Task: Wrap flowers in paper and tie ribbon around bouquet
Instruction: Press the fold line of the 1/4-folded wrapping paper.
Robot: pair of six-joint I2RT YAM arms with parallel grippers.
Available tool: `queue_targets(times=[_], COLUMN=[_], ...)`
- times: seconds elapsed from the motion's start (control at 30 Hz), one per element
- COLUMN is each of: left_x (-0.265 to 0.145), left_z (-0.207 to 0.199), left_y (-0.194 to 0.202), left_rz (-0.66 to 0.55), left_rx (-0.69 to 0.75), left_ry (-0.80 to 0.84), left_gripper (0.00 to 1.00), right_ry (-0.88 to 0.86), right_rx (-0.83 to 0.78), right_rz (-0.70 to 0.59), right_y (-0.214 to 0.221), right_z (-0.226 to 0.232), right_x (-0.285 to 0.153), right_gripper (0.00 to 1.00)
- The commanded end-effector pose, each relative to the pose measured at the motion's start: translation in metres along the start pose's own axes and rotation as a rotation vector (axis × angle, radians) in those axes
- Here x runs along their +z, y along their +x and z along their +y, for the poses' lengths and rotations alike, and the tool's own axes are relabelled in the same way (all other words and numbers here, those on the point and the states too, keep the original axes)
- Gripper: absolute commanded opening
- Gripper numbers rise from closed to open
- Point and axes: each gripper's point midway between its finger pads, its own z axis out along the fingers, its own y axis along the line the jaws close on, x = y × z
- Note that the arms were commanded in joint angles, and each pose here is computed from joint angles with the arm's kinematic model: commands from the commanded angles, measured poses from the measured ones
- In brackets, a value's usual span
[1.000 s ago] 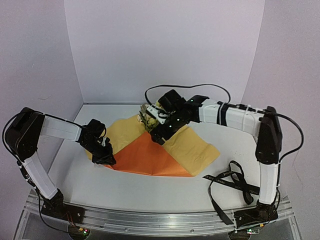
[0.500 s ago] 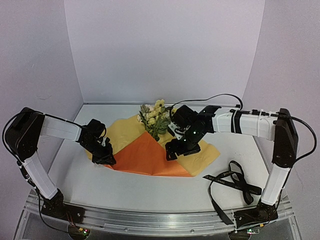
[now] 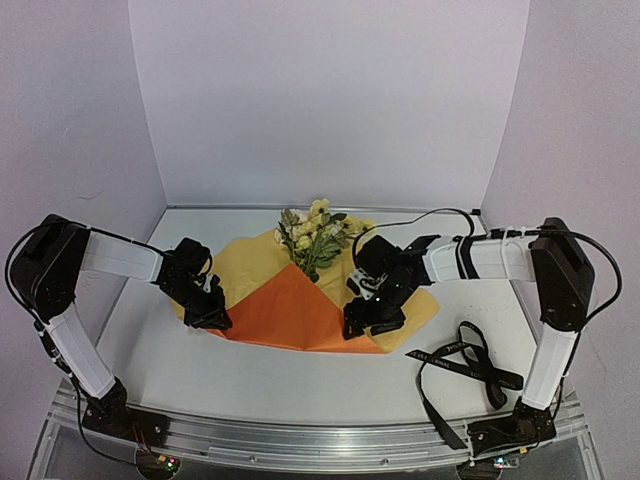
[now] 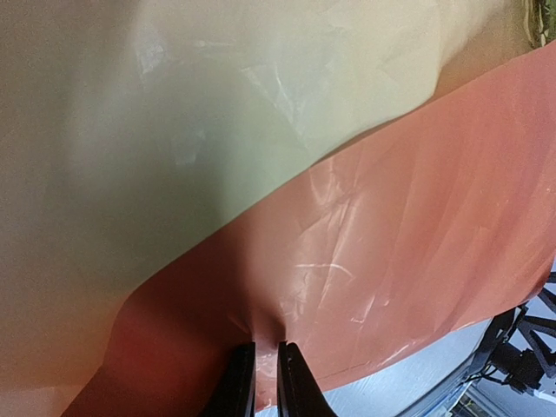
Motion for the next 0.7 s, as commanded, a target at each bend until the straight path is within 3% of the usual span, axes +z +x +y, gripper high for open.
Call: queue_targets(times=[0.0,0.43,0.67], left_x=[0.011,0.017,0.015], left_z=[0.011,0.032,0.041], left_y=[-0.004,0.015,0.029], left_rz=[-0.005,0.019,0.025], left_rx=[0.012,-0.028,-0.059], left_ry=[-0.040,-0.081,-0.099], left_gripper=[0.12,0.11,0.11], right_ry=[-0.055,-0.044,-0.060], right_rx=[0.039,0.082,0.100], right_rz=[-0.005,0.026,0.041], right_y=[-0.003,0.021,0.025], right_z=[0.003,-0.011,-0.013], right_x=[0.016,0.028,0.026], right_gripper=[0.69,0.44,0.14])
